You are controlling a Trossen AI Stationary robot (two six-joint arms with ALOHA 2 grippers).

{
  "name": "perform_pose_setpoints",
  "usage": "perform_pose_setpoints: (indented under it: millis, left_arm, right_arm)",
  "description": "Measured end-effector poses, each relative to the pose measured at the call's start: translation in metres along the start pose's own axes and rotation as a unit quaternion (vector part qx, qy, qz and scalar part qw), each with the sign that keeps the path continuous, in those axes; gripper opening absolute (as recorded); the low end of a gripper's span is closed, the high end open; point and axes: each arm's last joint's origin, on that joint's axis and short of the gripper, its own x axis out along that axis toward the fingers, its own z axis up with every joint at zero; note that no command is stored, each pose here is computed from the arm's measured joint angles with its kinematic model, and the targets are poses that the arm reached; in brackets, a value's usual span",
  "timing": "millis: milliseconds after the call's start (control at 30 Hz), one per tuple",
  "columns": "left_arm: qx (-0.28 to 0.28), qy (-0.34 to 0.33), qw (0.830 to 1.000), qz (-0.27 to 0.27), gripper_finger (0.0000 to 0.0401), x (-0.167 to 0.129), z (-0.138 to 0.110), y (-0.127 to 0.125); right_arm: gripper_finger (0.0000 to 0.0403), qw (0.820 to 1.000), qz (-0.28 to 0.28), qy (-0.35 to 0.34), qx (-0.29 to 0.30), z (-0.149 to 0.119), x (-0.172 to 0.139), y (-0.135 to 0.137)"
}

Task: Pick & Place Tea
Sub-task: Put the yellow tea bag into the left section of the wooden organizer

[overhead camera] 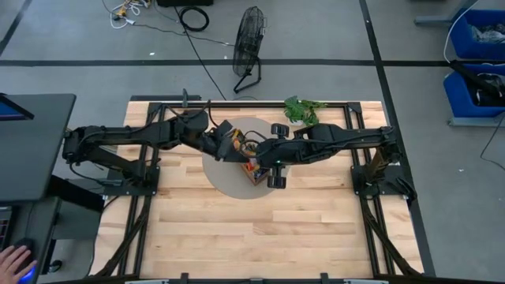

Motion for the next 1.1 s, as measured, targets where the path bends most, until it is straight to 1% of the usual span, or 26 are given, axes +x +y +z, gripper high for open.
perform_pose_setpoints:
  millis: [333, 400, 533, 700, 733, 800, 833, 933, 1033, 1100]
  left_arm:
    - [0.024, 0.003, 1.000, -0.001, 0.0003, 0.000, 0.000, 0.000]
    - [0.028, 0.006, 1.000, -0.002, 0.0003, 0.000, -0.001, 0.000]
    - [0.046, 0.016, 0.999, -0.005, 0.0002, -0.001, -0.002, -0.001]
    - [0.100, 0.027, 0.995, 0.008, 0.0001, -0.008, -0.007, -0.002]
    - [0.119, 0.025, 0.993, 0.005, 0.0001, -0.010, -0.007, -0.003]
    - [0.170, 0.012, 0.985, -0.001, 0.0001, -0.013, -0.009, -0.009]
    - [0.187, 0.005, 0.982, 0.006, 0.0001, -0.017, -0.011, -0.010]
    - [0.238, -0.029, 0.971, -0.004, 0.0001, -0.025, -0.013, -0.020]
    - [0.274, -0.055, 0.960, -0.003, 0.0001, -0.032, -0.014, -0.026]
    - [0.295, -0.072, 0.953, -0.013, 0.0001, -0.038, -0.015, -0.031]
  right_arm:
    - [0.0001, 1.000, 0.002, -0.005, -0.001, -0.001, -0.006, 0.000]
    - [0.0008, 1.000, -0.001, -0.009, 0.011, -0.001, -0.006, 0.001]
    - [0.0043, 0.999, 0.013, -0.026, 0.027, 0.001, -0.012, 0.000]
    - [0.0109, 0.995, 0.028, -0.047, 0.084, -0.004, -0.034, -0.008]
    - [0.0123, 0.993, 0.034, -0.052, 0.097, -0.006, -0.039, -0.010]
    - [0.0151, 0.990, 0.039, -0.062, 0.122, -0.009, -0.050, -0.015]
    - [0.0163, 0.987, 0.041, -0.070, 0.137, -0.010, -0.056, -0.017]
    - [0.0196, 0.979, 0.048, -0.100, 0.172, -0.012, -0.071, -0.024]
    - [0.0216, 0.970, 0.058, -0.136, 0.194, -0.012, -0.085, -0.029]
    - [0.0221, 0.961, 0.065, -0.171, 0.208, -0.010, -0.095, -0.034]
